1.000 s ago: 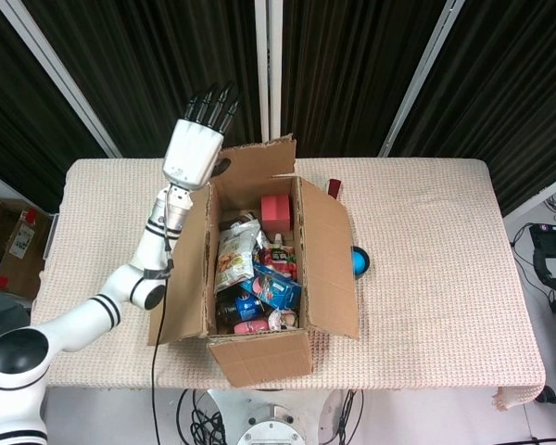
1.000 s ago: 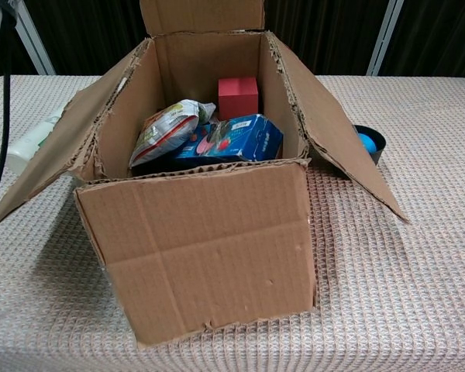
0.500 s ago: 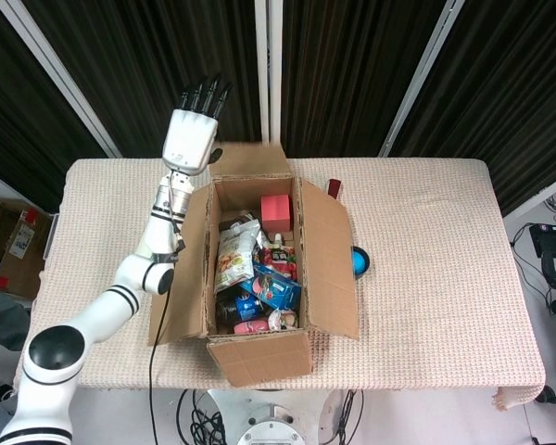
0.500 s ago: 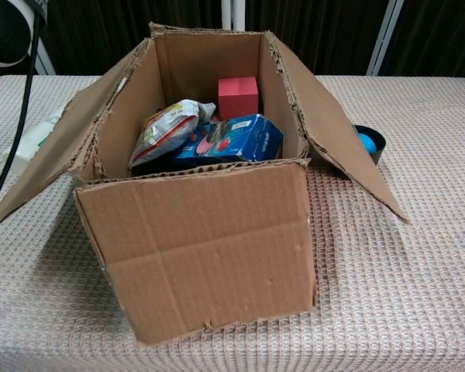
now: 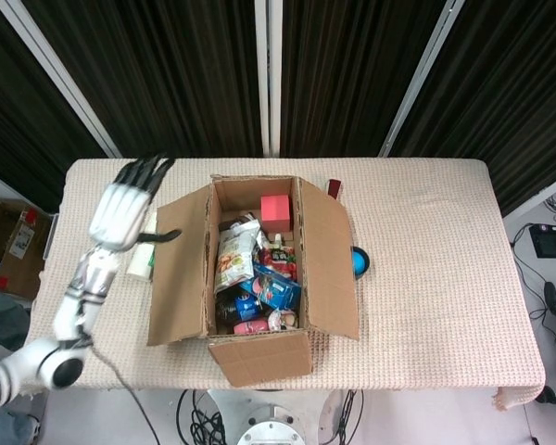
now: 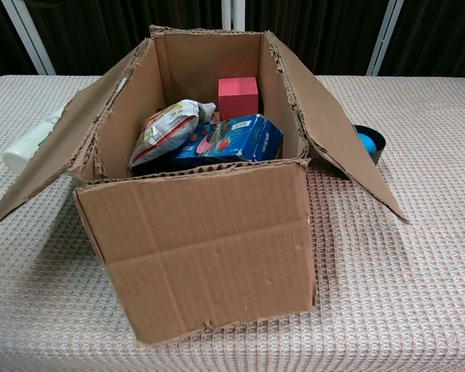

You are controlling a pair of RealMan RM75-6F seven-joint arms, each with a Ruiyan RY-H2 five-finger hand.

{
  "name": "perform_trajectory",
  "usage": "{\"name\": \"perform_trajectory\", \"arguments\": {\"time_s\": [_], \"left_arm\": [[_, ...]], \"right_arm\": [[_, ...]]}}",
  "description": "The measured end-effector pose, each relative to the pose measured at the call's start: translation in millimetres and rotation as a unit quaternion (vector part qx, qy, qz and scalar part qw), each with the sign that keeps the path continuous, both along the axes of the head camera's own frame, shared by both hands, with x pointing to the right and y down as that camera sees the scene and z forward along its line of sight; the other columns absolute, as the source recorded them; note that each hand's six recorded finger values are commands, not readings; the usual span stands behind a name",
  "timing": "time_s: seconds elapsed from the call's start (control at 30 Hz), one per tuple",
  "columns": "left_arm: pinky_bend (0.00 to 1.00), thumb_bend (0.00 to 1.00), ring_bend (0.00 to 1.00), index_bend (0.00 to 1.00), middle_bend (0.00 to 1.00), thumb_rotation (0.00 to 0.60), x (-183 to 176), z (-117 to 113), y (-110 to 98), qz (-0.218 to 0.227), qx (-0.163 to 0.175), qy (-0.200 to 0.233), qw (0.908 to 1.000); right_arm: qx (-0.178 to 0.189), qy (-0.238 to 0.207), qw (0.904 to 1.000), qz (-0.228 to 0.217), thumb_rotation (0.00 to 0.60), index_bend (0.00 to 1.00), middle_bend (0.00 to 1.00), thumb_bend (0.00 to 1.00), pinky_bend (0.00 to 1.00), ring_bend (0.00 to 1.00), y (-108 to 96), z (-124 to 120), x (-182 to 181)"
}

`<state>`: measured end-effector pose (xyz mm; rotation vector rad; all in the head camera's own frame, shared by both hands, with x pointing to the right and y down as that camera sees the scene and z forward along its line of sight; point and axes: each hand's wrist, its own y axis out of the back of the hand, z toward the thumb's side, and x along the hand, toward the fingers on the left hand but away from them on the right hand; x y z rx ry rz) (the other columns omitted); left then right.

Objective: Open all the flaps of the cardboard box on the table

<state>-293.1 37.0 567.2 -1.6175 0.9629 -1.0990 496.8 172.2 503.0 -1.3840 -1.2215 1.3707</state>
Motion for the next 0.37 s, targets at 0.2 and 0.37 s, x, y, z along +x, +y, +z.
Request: {"name": "perform_trajectory", "arguments": {"time_s": [0.2, 0.37], "left_arm": [[0.17, 0.00, 0.05, 0.04, 0.04, 0.468, -88, -21, 89, -0.074, -0.025, -0.059, 0.9952], [0.17, 0.00, 0.05, 0.04, 0.04, 0.467, -141, -19, 145, -0.095, -0.039, -0.096, 0.9900]], "right_arm": [[-0.042, 0.035, 0.9983, 0.021, 0.600, 0.00, 0.00, 0.34, 0.00, 0.00, 48, 28, 16], [-0.047, 0.039, 0.9979, 0.022, 0.600, 0.00, 0.00, 0.35, 0.00, 0.00, 57, 33, 18]]}}
